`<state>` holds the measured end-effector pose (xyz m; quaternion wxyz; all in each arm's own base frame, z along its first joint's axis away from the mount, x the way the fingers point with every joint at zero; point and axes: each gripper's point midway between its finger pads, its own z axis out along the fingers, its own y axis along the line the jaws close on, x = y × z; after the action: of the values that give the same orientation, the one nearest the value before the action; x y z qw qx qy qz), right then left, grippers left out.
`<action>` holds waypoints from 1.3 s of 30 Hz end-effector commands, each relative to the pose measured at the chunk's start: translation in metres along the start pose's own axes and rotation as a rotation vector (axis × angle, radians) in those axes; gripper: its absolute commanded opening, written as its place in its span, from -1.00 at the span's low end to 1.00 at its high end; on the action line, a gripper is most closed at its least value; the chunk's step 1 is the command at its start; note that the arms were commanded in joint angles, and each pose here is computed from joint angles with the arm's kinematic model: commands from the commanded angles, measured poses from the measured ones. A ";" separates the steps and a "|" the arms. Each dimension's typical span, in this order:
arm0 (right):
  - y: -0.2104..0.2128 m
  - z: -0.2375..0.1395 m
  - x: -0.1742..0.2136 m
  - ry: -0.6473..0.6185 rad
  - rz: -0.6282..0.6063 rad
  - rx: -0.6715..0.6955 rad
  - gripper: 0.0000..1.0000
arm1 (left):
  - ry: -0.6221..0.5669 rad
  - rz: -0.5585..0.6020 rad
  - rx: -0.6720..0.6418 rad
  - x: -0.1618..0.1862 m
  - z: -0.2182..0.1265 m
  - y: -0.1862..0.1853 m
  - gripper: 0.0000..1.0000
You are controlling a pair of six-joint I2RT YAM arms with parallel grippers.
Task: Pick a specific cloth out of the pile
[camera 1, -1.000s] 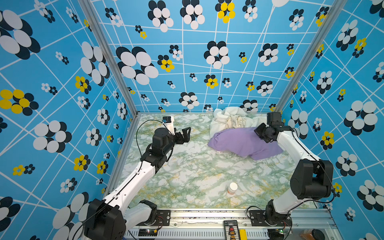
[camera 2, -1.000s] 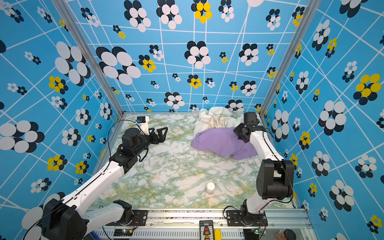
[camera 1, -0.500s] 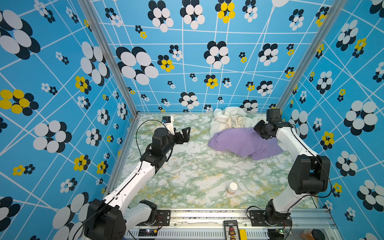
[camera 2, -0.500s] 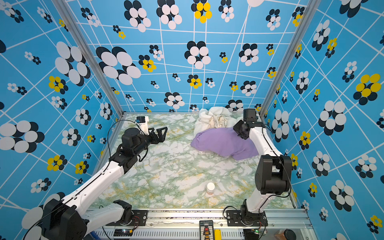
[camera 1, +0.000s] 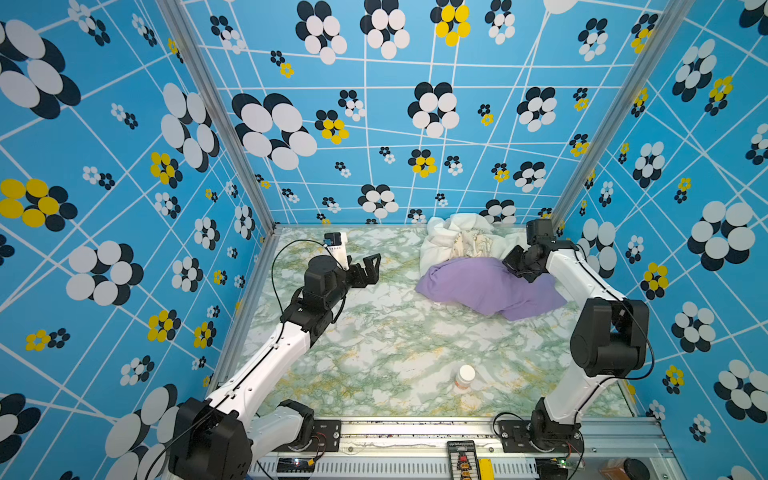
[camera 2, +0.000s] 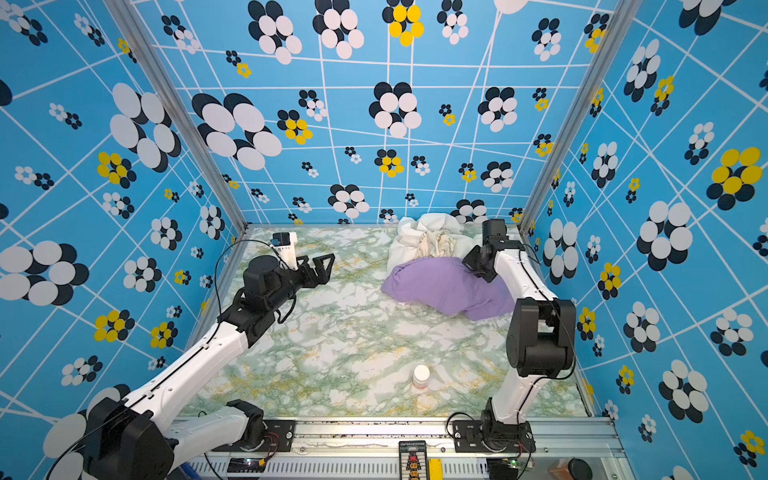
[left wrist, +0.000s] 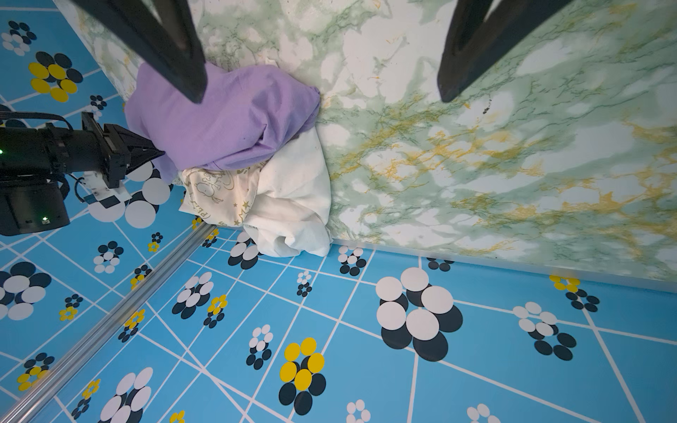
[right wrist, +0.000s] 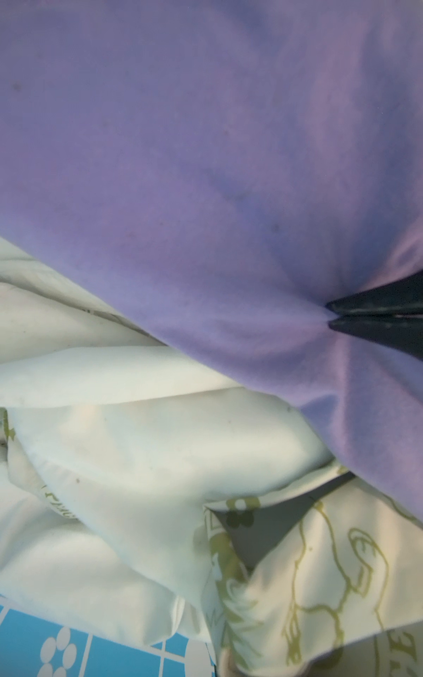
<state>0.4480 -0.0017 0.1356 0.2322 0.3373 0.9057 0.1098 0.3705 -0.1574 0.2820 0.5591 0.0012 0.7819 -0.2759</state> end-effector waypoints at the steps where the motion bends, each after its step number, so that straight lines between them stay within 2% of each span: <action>1: 0.010 -0.026 -0.017 -0.103 0.000 -0.033 -1.00 | -0.007 -0.014 -0.017 0.002 -0.003 0.006 0.98; 15: 0.021 -0.130 -0.071 -0.513 0.093 -0.161 -1.00 | -0.012 -0.003 -0.019 0.001 -0.003 0.006 0.98; 23: 0.030 -0.195 -0.093 -0.708 0.088 -0.224 -1.00 | -0.009 -0.001 -0.008 0.002 -0.004 0.005 0.98; 33: 0.076 -0.279 -0.111 -0.937 -0.030 -0.363 -1.00 | -0.009 0.008 0.004 0.000 -0.007 0.004 0.98; 39: 0.127 -0.308 -0.100 -0.966 -0.172 -0.485 -1.00 | -0.019 0.011 0.016 -0.003 -0.010 0.001 0.98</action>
<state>0.4348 -0.0050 0.4305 0.6473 0.2599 0.7080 0.1107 0.3675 -0.1530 0.2821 0.5611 0.0002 0.7804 -0.2760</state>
